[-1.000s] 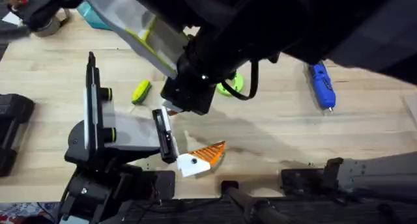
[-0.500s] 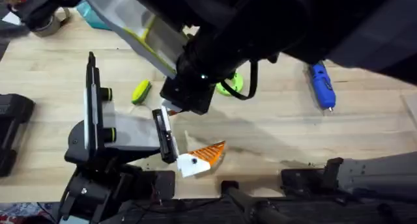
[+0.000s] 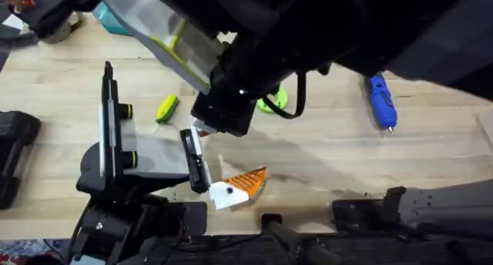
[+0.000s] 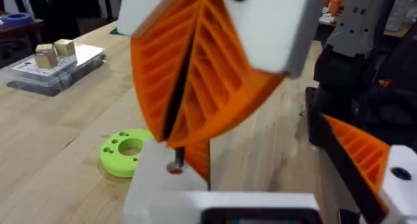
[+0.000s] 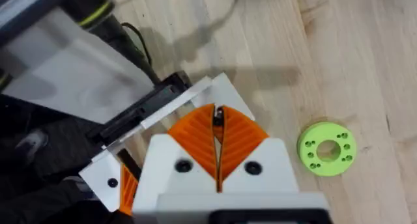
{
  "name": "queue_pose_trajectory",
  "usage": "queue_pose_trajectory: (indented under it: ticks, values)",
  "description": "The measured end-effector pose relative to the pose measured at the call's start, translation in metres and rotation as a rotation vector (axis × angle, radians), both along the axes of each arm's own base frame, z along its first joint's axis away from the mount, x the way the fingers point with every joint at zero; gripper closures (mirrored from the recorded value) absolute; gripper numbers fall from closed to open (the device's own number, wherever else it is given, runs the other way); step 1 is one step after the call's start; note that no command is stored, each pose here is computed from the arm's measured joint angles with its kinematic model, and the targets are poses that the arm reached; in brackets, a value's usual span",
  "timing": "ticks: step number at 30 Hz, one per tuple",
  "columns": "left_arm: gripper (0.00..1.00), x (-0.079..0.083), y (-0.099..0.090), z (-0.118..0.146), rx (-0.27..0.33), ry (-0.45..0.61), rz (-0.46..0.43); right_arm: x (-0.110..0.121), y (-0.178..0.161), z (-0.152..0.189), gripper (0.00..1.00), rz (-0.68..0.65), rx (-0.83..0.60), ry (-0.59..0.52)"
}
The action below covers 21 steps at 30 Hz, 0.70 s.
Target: Pick up the gripper from the table and insert it into the empty holder that is missing its gripper. Then pick up a screw, insert it into the mounting hole, and use the screwdriver to tighten it. Finally, clean up the table by picking up the vegetable and placing it into the bucket.
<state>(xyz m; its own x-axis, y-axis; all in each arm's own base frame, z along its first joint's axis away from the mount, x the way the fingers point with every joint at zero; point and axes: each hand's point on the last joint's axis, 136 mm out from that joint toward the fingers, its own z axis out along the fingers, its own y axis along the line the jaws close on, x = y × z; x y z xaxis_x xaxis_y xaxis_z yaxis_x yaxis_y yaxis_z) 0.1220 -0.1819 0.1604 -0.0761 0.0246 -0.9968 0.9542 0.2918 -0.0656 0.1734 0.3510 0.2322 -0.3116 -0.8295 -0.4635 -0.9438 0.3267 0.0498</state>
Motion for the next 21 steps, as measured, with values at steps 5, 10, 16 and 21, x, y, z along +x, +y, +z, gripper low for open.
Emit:
queue_pose_trajectory:
  ticks: [5,10,16,21]
  values:
    - [0.01,0.0,0.0,0.0,0.0,0.0,0.0,0.0002,0.0004,0.0002,0.989,0.0,0.002,-0.001]
    - [0.01,0.0,0.0,0.0,0.0,0.0,0.0,0.0007,0.0013,0.0007,0.989,0.0,0.006,-0.003]
    - [0.01,0.0,0.0,0.0,0.0,0.0,0.0,-0.0005,-0.0009,-0.0007,0.989,0.0,-0.004,0.003]
    - [0.01,0.0,0.0,0.0,0.0,0.0,0.0,-0.0004,-0.0006,-0.0009,0.989,0.0,-0.004,0.002]
